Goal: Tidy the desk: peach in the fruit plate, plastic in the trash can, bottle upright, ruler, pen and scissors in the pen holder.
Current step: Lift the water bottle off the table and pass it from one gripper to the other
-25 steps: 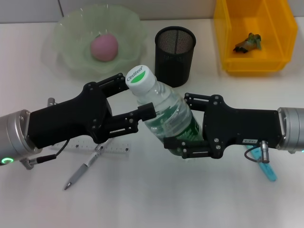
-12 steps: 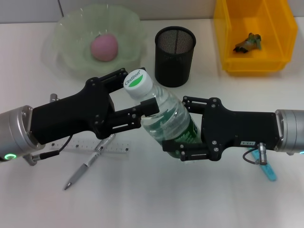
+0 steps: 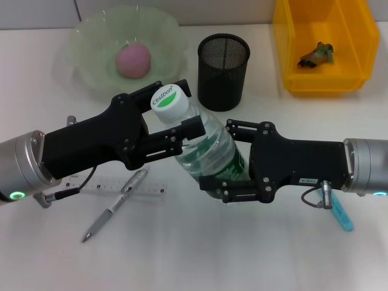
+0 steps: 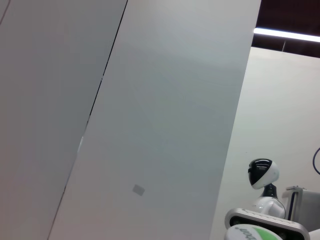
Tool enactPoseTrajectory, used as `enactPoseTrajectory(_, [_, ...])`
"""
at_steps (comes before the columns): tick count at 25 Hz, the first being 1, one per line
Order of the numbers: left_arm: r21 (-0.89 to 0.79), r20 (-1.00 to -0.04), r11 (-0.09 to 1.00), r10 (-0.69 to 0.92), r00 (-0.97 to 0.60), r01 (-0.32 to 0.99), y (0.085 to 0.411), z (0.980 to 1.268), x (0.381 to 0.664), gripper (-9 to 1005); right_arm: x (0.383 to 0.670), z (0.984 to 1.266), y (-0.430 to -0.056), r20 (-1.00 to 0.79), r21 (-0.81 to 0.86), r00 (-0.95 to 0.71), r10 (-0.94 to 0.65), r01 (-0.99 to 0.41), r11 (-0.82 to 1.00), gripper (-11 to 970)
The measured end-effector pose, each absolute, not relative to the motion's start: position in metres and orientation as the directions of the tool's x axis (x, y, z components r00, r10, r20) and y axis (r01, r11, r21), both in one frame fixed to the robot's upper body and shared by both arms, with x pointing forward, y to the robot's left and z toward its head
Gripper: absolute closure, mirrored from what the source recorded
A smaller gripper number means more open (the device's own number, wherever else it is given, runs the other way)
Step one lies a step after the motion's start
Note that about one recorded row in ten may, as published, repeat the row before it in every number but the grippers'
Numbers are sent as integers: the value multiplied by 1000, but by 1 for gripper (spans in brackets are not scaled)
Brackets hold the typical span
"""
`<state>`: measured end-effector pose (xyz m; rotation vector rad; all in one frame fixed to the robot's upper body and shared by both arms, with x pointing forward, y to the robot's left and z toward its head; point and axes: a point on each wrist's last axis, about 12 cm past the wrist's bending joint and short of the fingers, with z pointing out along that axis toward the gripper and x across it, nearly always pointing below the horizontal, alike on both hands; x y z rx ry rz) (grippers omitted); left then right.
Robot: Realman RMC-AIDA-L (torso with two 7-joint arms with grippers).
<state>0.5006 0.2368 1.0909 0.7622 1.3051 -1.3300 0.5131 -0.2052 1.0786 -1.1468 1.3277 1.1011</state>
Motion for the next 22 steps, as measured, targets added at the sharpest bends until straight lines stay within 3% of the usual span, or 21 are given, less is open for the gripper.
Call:
enactPoseTrajectory(9, [-282, -939, 200, -258, -228, 938, 238, 1089, 502, 372, 515, 1080, -203, -999, 14, -20, -49, -992, 129, 197])
enactPoseTrajectory(14, [-287, -939, 204, -253, -233, 936, 239, 1089, 503, 535, 516, 1079, -202, -999, 7, -14, -50, -991, 134, 197])
enactPoseTrajectory(22, [-281, -940, 212, -255, -225, 936, 239, 1089, 504, 536, 516, 1078, -202, -1000, -2, -2, -29, -988, 157, 197])
